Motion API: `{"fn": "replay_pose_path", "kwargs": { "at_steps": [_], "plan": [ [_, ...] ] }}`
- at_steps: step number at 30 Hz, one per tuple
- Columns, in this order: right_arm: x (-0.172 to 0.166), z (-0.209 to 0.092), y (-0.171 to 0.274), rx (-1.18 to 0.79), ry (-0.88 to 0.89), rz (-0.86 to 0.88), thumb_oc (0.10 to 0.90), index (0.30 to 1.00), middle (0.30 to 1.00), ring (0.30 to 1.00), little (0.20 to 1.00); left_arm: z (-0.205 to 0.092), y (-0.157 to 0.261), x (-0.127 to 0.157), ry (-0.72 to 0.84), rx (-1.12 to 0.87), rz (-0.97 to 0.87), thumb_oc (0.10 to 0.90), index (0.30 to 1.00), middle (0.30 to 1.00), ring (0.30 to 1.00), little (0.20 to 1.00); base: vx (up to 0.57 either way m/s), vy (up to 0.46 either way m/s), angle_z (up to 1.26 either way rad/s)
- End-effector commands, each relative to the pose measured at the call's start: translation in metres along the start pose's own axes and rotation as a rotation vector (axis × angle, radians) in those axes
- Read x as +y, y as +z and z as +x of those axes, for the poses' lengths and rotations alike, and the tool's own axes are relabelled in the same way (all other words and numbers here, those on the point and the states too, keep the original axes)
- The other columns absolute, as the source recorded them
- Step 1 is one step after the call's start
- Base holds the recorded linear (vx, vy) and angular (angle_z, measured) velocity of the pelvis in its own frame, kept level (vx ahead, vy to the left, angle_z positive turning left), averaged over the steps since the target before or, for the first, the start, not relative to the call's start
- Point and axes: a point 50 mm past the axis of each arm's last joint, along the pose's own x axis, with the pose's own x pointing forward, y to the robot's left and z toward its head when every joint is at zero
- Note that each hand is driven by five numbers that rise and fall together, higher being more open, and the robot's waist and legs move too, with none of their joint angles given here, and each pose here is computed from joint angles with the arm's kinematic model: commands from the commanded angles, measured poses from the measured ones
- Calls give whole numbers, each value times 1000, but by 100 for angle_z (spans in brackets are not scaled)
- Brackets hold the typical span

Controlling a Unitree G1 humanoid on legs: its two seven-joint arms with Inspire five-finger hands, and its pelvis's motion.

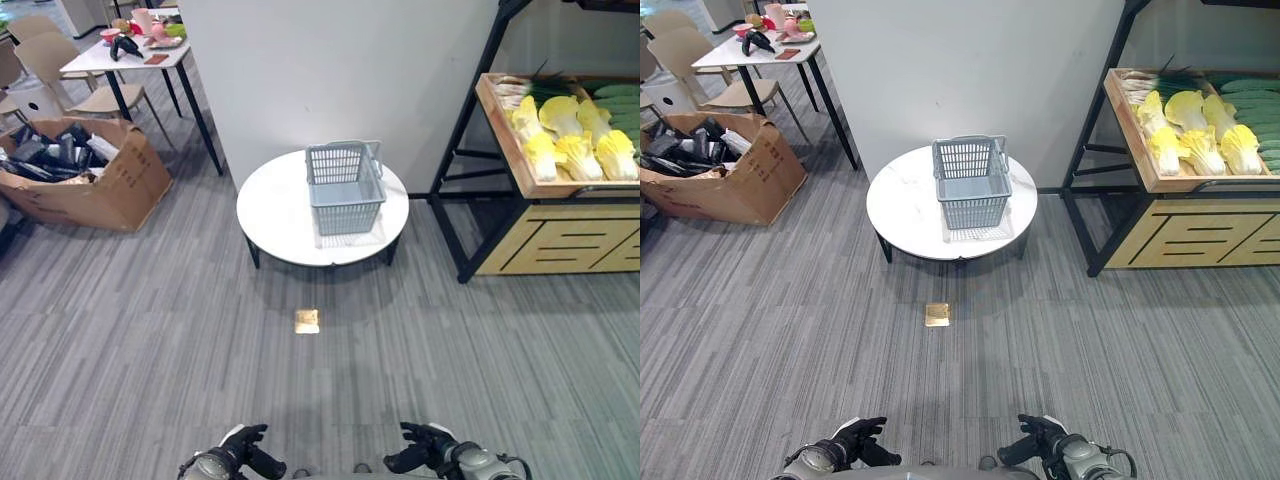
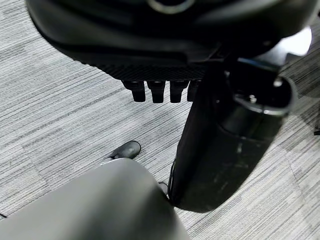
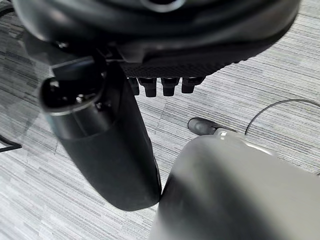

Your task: Get the vegetables into the basket

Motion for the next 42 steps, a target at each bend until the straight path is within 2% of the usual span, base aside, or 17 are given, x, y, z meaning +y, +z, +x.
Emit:
{"fn": "replay_pose_path", "kwargs": {
  "at_steps": [1,6,8,15,24,32,33,42],
  "plan": [
    [-9,-7,-29,141,-11,-70,900,1000,1000,1000,1000,-1,-10,2,-3,56,21,900,1000,1000,1000,1000,48,91,-10],
    [-8,-6,-27,123,-18,-44,900,1000,1000,1000,1000,-3,-15,9,14,78,17,900,1000,1000,1000,1000,28,87,-17],
    [-12,-7,-28,116,-24,-9,900,1000,1000,1000,1000,-6,-17,23,44,69,-32,900,1000,1000,1000,1000,34,137,-18],
    [-9,-6,-25,81,-20,53,900,1000,1000,1000,1000,-7,-22,24,37,95,-19,900,1000,1000,1000,1000,51,81,-3],
    [-7,-6,-28,98,-17,9,900,1000,1000,1000,1000,-6,-19,21,37,87,-6,900,1000,1000,1000,1000,71,-51,6],
    [-11,-9,-36,116,-25,13,900,1000,1000,1000,1000,-3,-18,12,20,103,-32,900,1000,1000,1000,1000,351,-166,13],
    [-14,-11,-38,109,-35,28,900,1000,1000,1000,1000,-5,-28,6,13,119,-38,900,1000,1000,1000,1000,416,-241,14],
    [-21,-15,-46,143,-39,15,900,1000,1000,1000,1000,-2,-8,12,38,44,-103,900,1000,1000,1000,1000,345,-265,31]
  ]
}}
